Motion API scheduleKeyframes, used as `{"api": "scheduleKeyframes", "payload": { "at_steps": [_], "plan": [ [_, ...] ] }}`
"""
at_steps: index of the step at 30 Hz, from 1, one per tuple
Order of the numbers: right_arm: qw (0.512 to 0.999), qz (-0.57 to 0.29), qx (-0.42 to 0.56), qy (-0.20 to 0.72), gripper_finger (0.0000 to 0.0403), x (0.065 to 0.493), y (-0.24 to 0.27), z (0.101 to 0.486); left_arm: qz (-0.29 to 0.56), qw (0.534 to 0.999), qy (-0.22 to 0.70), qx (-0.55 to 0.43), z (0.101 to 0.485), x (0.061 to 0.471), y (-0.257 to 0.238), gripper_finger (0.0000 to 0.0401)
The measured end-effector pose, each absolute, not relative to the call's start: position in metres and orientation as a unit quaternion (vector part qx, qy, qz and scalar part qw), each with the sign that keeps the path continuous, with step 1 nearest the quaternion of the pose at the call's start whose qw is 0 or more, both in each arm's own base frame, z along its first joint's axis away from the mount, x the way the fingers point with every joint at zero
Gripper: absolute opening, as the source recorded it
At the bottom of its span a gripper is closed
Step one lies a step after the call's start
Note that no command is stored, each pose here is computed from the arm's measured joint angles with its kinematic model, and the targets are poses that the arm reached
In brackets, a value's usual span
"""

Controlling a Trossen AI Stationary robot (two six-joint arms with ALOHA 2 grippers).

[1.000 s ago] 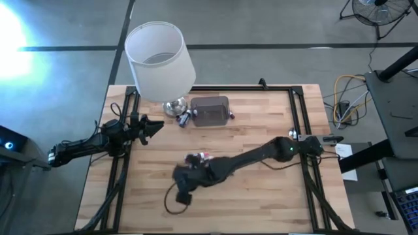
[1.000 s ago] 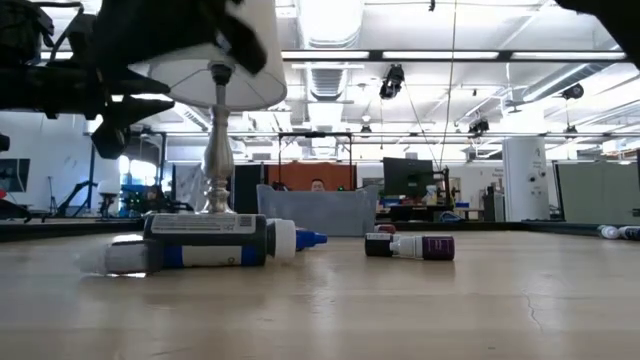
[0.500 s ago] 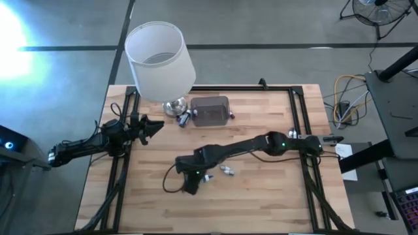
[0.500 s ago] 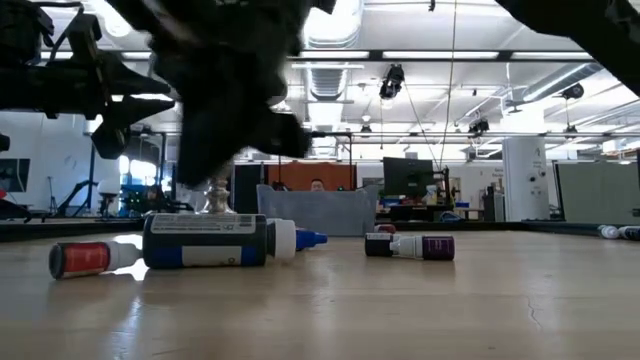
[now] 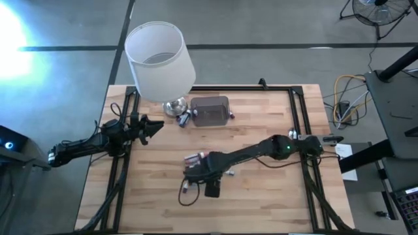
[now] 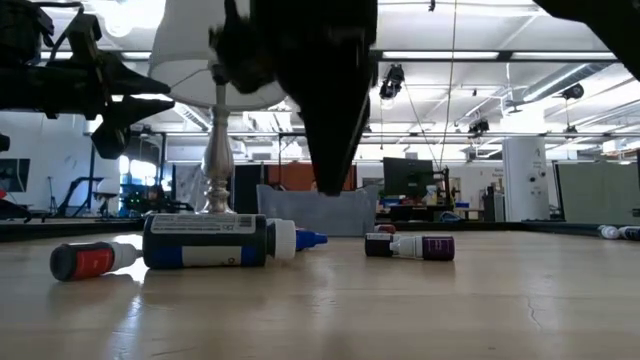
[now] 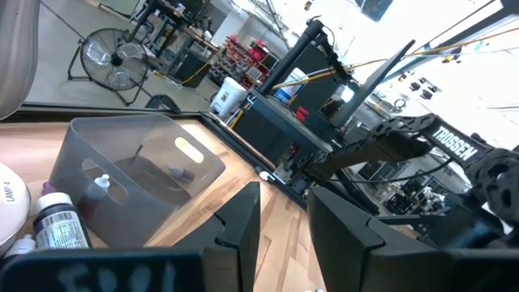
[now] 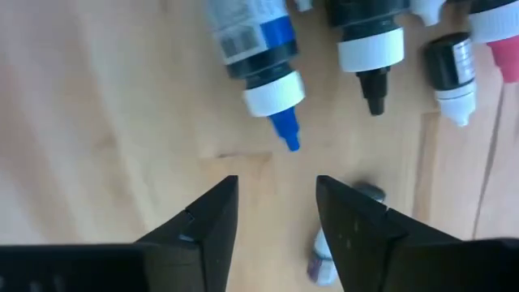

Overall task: Pick & Place food coloring
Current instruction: Put the small red food coloring bottle into the bin

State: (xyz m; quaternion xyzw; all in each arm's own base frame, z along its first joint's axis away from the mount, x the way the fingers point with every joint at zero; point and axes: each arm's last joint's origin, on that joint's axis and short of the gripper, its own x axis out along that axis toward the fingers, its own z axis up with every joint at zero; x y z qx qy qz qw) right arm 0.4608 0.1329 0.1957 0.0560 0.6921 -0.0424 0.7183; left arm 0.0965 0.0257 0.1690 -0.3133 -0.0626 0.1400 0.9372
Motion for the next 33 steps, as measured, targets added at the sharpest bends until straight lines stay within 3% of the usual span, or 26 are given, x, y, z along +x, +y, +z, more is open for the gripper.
{"api": "scheduleKeyframes", "payload": {
  "at_steps": [5, 8, 12, 16, 21, 33],
  "plan": [
    [0.763, 0.06, 0.009, 0.643, 0.0164, 0.469, 0.155, 0.202, 0.14, 0.937, -0.063, -0.313, 0.169, 0.097, 0.026, 0.0085],
    [0.81, 0.149, -0.087, 0.561, 0.0164, 0.478, 0.172, 0.214, 0.14, 0.937, -0.063, -0.313, 0.169, 0.097, 0.026, 0.0085],
    [0.83, 0.212, -0.183, 0.483, 0.0164, 0.491, 0.175, 0.217, 0.14, 0.937, -0.062, -0.313, 0.169, 0.097, 0.026, 0.0085],
    [0.831, 0.181, -0.169, 0.498, 0.0164, 0.496, 0.162, 0.211, 0.14, 0.937, -0.062, -0.313, 0.169, 0.097, 0.026, 0.0085],
    [0.804, 0.06, -0.081, 0.587, 0.0164, 0.487, 0.135, 0.205, 0.14, 0.937, -0.063, -0.313, 0.169, 0.097, 0.026, 0.0085],
    [0.771, 0.054, -0.065, 0.631, 0.0151, 0.477, 0.137, 0.183, 0.14, 0.937, -0.062, -0.313, 0.169, 0.097, 0.026, 0.0085]
  ]
}}
